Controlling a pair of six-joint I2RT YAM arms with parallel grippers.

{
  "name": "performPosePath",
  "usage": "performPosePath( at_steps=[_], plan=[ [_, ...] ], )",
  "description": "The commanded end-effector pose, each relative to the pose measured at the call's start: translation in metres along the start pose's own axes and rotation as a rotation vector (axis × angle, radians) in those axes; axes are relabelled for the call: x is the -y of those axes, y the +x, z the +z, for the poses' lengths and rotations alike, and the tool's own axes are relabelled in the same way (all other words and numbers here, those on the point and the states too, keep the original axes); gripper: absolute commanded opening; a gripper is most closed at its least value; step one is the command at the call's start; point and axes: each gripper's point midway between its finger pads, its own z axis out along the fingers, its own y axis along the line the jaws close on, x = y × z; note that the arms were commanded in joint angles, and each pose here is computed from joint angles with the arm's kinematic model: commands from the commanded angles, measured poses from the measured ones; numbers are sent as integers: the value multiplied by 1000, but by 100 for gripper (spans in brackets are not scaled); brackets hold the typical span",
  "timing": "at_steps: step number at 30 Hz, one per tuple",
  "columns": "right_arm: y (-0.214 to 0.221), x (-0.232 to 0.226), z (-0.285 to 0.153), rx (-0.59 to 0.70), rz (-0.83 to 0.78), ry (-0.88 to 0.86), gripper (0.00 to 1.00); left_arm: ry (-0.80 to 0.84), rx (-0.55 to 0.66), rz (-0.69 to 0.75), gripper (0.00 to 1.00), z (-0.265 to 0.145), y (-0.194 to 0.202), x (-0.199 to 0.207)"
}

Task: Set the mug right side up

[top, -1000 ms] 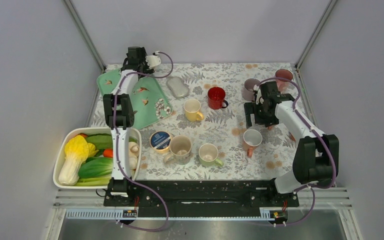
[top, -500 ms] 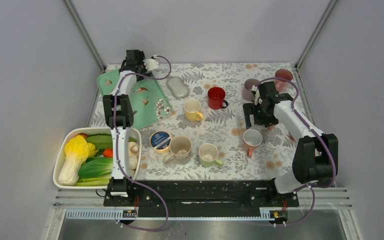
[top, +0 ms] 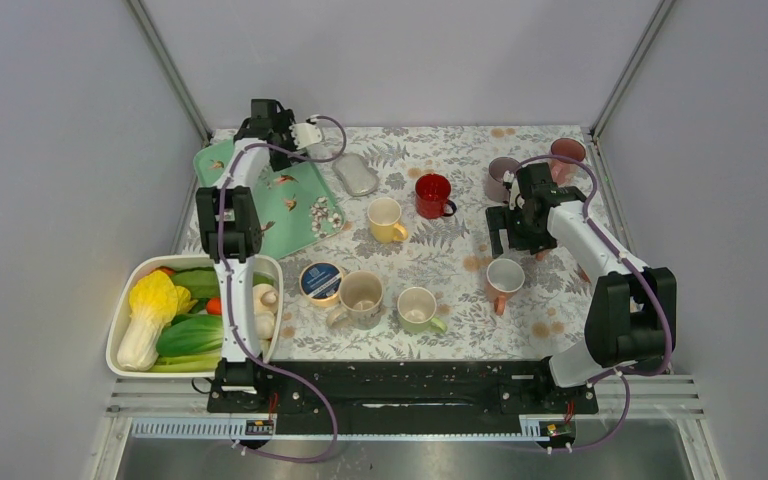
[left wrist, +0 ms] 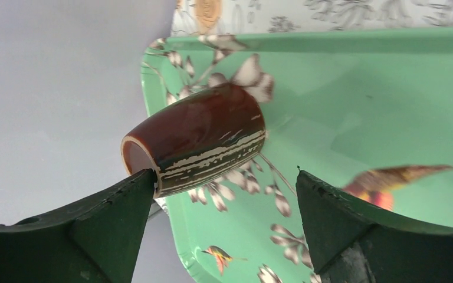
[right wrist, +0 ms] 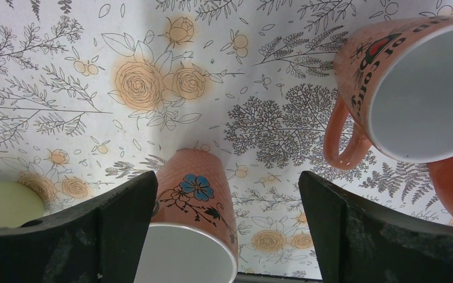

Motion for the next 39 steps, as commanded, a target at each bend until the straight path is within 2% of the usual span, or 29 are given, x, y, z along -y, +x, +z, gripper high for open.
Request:
performPosePath(
  at_steps=[1,13,17,19,22,25,30,35,37,39],
  plan=[
    [-13,-1,-8,35,-26,7,99,135,55,4,91,-28,-26,33],
    [-13,-5,-9,40,-35,-6,99,335,32,-19,86,-104,-43,106],
    [-13,-7,-9,39,-37,-12,99,362,80,-137,90,-142,-65,103],
    [-13,-7,-9,40,-39,-13,99,344,106,-231,98,-161,-80,87],
    [-13,-8,-10,41,-40,-14,99,298,103,-377,99,-175,-91,67],
    [-13,-9,-10,40,-43,-16,99,248,82,-429,99,-168,-89,54],
    [-13,-12,-9,36,-48,-25,99,232,80,-364,99,-130,-82,45],
    [-10,-11,-11,37,-51,-25,100,185,-20,-488,99,-97,-69,34],
    [-11,-13,-10,36,-53,-31,100,159,-28,-504,99,-87,-64,33],
    [-11,-15,-9,30,-55,-37,99,202,-1,-485,99,-82,-65,44]
  ],
)
